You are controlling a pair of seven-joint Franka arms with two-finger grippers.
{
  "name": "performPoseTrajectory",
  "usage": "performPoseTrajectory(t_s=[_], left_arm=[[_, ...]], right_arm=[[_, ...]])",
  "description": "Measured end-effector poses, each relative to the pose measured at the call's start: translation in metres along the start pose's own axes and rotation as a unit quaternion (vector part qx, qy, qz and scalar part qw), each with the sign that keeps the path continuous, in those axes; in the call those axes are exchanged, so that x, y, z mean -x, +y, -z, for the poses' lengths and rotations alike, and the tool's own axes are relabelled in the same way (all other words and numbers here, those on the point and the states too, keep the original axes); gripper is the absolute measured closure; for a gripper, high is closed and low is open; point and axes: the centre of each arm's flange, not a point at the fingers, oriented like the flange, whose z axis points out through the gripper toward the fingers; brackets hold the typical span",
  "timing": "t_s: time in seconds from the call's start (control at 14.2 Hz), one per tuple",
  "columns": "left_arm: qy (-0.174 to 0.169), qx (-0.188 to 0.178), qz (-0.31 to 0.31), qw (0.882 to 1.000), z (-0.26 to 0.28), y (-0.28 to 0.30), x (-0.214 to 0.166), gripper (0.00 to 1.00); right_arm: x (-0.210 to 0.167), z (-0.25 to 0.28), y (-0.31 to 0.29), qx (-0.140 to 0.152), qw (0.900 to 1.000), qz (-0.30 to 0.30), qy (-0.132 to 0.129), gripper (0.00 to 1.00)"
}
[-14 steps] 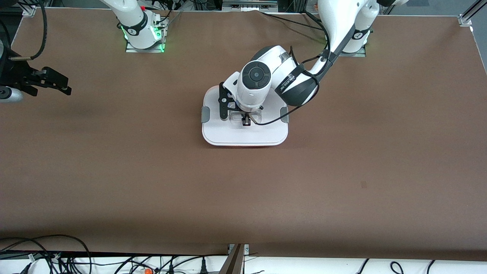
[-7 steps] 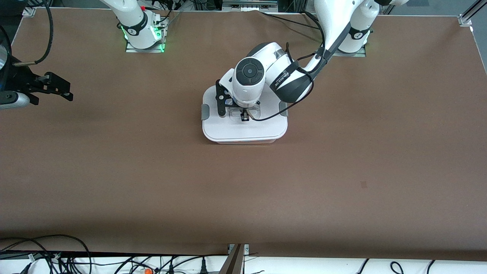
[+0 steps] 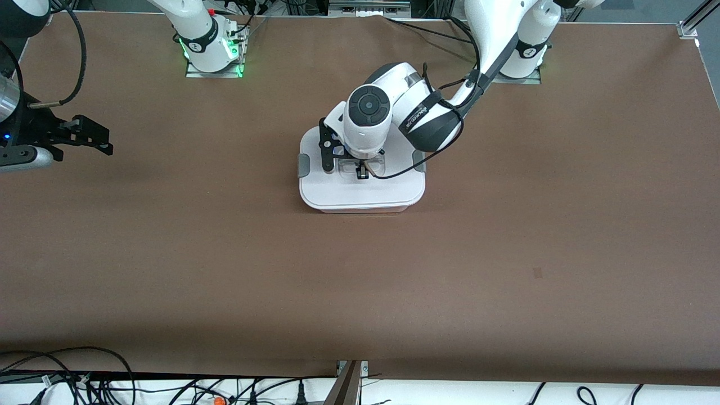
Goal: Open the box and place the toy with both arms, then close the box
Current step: 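Move the right gripper to rest while the left gripper carries the lid back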
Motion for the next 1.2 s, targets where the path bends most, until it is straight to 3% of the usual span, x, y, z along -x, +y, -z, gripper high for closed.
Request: performPoseTrajectory(t_s=[0.7, 1.2], left_arm=[[-0.020, -0.021, -0.030, 0.999, -0.0025, 0.0084, -0.0063, 0.93], [-0.030, -0.014, -0.047, 0.998, -0.0047, 0.0118, -0.0060, 0.93]], right_arm=[[-0.0007, 0.0042, -0.0019, 0.001, 1.000, 0.002, 0.005, 0.00], [-0.0008, 0.0043, -0.0022, 0.001, 1.000, 0.002, 0.005, 0.00]])
